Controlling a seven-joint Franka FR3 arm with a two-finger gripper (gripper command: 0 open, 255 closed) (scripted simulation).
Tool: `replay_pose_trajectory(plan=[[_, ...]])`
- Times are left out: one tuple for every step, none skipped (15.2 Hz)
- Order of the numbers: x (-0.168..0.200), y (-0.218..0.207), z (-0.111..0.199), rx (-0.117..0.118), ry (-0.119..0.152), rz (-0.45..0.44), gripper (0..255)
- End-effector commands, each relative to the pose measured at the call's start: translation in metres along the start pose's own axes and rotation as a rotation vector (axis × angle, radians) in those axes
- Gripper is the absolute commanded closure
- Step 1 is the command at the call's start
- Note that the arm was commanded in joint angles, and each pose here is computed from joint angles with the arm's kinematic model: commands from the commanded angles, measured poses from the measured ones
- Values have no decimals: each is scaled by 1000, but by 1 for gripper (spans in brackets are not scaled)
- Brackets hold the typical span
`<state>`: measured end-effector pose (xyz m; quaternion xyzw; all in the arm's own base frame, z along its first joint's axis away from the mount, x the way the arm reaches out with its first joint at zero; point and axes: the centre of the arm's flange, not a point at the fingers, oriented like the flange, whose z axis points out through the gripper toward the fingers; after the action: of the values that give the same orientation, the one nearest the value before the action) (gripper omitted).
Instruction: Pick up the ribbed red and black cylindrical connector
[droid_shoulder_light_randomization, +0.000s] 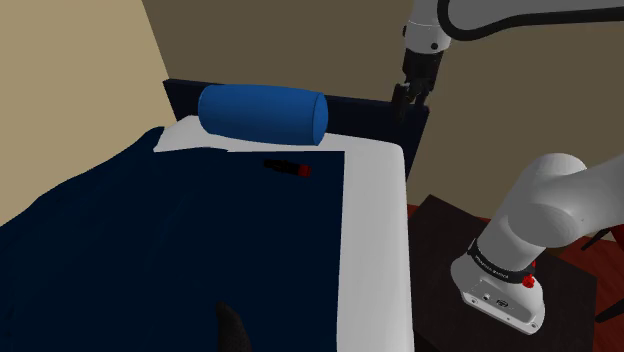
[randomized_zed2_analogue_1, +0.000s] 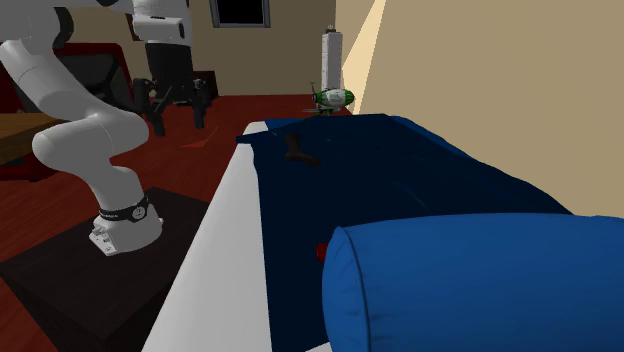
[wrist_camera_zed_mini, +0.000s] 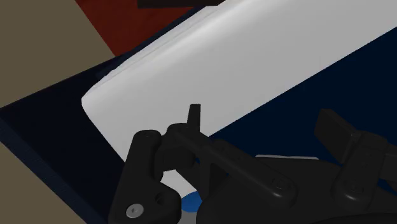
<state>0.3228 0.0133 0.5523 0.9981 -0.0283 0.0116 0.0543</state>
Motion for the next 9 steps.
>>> replay_pose_trajectory(plan=[[0, 0, 0, 0, 0, 0, 0], [10, -3, 7, 3, 0, -7, 0], [21, -6, 15, 5, 0, -14, 0], [31, -9, 22, 8, 0, -21, 0], [42, -13, 29, 10, 0, -28, 0], [52, -16, 36, 13, 0, -36, 0], [63, -20, 44, 15, 0, -43, 0], [73, -23, 51, 18, 0, -50, 0], [83, -27, 58, 21, 0, -57, 0]])
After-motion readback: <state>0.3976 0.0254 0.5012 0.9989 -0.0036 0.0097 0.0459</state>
